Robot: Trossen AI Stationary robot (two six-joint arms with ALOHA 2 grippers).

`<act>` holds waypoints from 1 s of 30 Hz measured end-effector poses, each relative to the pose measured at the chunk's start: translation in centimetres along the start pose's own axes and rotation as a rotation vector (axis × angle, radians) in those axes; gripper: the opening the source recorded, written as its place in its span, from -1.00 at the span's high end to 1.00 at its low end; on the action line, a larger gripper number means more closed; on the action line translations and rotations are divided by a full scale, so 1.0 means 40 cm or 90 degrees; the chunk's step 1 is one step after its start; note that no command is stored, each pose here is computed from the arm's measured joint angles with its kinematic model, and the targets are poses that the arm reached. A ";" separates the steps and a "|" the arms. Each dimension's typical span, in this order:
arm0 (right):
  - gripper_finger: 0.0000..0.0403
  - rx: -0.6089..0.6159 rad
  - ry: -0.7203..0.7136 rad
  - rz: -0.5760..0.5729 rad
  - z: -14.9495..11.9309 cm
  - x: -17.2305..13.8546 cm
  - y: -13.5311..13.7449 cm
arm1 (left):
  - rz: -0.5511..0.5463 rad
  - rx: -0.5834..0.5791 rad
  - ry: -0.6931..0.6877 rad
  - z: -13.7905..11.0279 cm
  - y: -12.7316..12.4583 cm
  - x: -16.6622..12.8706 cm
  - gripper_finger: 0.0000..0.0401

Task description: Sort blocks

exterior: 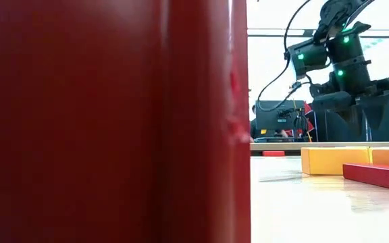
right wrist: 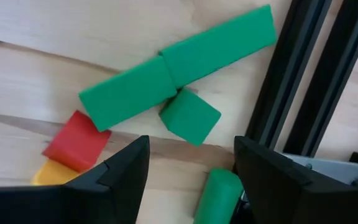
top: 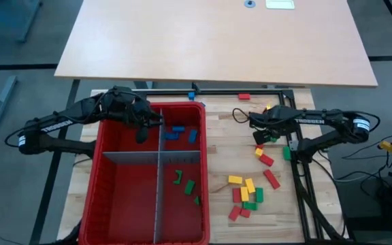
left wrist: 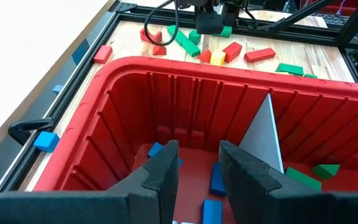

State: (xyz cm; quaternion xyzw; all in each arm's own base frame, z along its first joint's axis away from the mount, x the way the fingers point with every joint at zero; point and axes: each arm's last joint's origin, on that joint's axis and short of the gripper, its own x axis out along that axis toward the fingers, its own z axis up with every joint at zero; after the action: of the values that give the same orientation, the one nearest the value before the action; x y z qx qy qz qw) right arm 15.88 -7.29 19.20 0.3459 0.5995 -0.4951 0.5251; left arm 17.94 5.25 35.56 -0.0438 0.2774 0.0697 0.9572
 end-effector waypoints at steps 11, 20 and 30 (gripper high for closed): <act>-0.06 0.025 0.055 -0.017 0.030 0.073 0.004 | 0.000 0.002 0.001 -0.001 0.000 0.000 0.49; -0.06 0.040 0.101 0.001 0.047 0.135 -0.023 | 0.000 0.001 0.005 -0.002 0.000 0.000 0.49; -0.05 0.023 0.094 0.011 0.056 0.148 -0.023 | 0.000 0.001 0.005 -0.002 0.000 0.000 0.49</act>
State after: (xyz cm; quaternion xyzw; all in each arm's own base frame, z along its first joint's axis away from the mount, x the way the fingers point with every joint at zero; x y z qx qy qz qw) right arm 14.42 -10.31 13.77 0.3959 0.6247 -0.4744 0.4775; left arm 17.90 5.24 35.47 -0.0433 0.2814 0.0691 0.9561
